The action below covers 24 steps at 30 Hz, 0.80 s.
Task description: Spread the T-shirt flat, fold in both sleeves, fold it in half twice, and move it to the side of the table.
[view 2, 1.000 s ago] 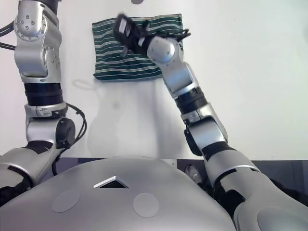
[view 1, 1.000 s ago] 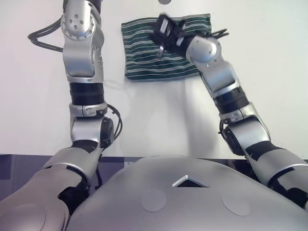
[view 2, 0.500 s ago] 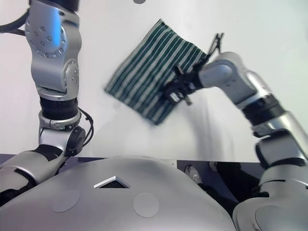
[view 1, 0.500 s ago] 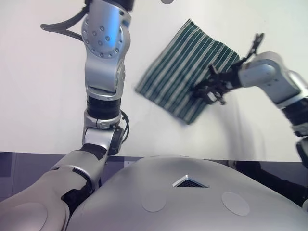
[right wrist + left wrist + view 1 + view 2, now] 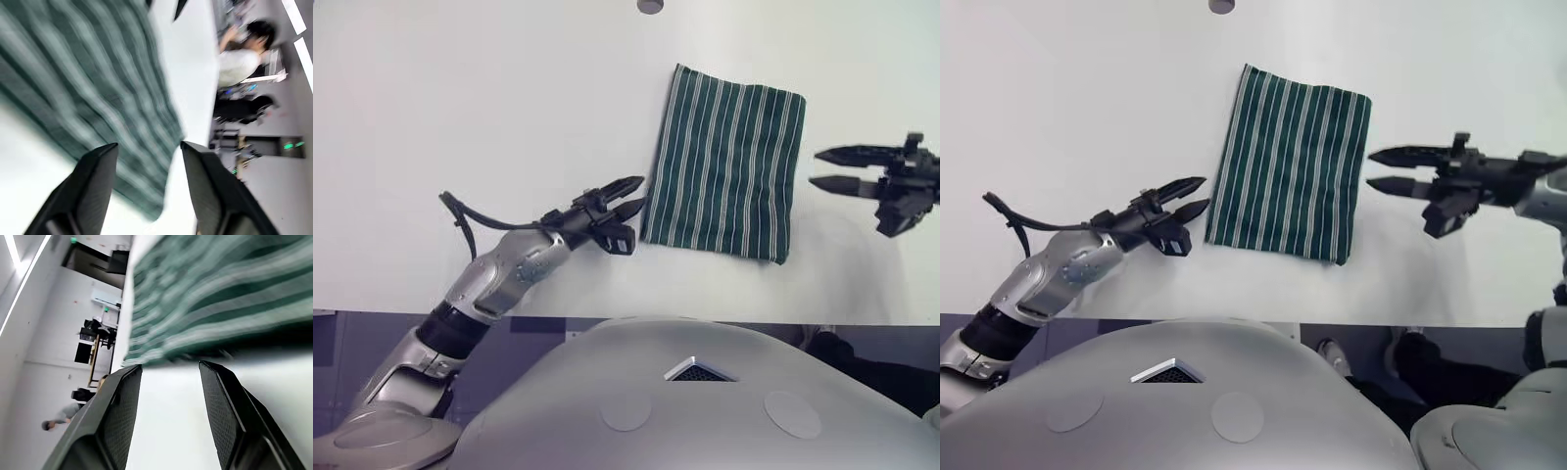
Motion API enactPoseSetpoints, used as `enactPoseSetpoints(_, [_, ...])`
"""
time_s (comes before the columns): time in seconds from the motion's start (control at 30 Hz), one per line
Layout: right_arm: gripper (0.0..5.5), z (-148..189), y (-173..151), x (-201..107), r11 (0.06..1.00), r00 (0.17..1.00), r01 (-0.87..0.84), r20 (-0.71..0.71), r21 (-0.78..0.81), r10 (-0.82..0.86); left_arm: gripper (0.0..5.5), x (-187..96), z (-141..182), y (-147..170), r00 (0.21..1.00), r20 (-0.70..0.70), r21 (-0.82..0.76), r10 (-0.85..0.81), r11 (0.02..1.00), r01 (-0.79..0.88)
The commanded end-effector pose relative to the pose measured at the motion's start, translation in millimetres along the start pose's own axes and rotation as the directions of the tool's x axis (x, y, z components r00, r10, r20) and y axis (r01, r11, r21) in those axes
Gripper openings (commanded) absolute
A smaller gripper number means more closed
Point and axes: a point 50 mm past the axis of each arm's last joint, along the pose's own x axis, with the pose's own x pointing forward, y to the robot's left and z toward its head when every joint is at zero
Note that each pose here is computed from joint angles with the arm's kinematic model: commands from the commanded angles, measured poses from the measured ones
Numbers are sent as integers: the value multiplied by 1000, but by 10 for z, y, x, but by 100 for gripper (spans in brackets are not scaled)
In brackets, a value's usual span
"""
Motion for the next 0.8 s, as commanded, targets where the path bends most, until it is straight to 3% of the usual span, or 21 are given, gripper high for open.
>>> enactPoseSetpoints(0.03, [278,53,233,-68,992,993,-116,-26,38,117,214,129,-66,-118,984,-104,103,-143,983,154])
enactPoseSetpoints(0.13, [278,100,431,116,977,978,-209,29,40,208,214,314,-20,-191,966,-117,119,-231,962,245])
enactPoseSetpoints(0.27, [278,205,479,470,983,978,-179,102,-37,182,214,517,71,-401,956,-61,123,-288,948,294])
enactPoseSetpoints(0.43, [278,285,700,917,986,983,-167,78,-28,169,214,614,14,-407,982,-39,130,-187,973,190])
enactPoseSetpoints(0.53, [278,300,592,821,989,991,-126,25,-74,128,214,637,-35,-365,993,-34,136,-111,984,115])
enactPoseSetpoints(0.63, [278,346,599,812,985,988,-153,3,-83,153,214,660,24,-443,990,32,130,-140,982,135])
enactPoseSetpoints(0.73, [231,412,584,855,978,980,-193,30,-81,196,192,653,138,-620,946,127,133,-300,950,283])
enactPoseSetpoints(0.8, [172,431,516,891,980,982,-184,34,-76,187,164,665,166,-691,916,150,131,-371,926,354])
